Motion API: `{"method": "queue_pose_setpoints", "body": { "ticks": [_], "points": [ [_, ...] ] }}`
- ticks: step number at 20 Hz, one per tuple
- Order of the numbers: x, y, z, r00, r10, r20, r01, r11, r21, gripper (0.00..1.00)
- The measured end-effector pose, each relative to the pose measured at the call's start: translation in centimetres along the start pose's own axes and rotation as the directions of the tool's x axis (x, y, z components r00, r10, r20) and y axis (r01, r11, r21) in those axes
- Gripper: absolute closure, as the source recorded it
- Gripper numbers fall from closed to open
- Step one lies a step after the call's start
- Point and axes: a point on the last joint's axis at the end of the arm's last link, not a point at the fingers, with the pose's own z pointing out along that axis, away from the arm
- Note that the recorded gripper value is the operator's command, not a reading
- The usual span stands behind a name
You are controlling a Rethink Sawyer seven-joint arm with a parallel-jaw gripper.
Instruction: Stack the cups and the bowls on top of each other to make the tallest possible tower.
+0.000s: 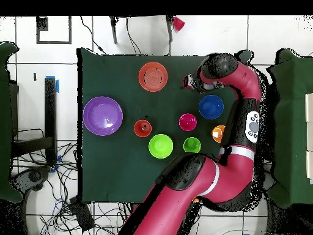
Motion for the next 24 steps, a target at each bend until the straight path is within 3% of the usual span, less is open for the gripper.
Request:
{"method": "queue_pose_setpoints", "body": {
  "ticks": [14,20,24],
  "points": [
    [0.7,-0.3,-0.5,0.9994,-0.005,-0.035,0.007,0.9981,0.061,0.0],
    [1.8,1.4,-3.2,0.9965,-0.028,-0.078,0.037,0.9922,0.119,0.0],
    [2.7,3.4,-6.8,0.9935,-0.047,-0.104,0.066,0.981,0.182,0.0]
  ]
}}
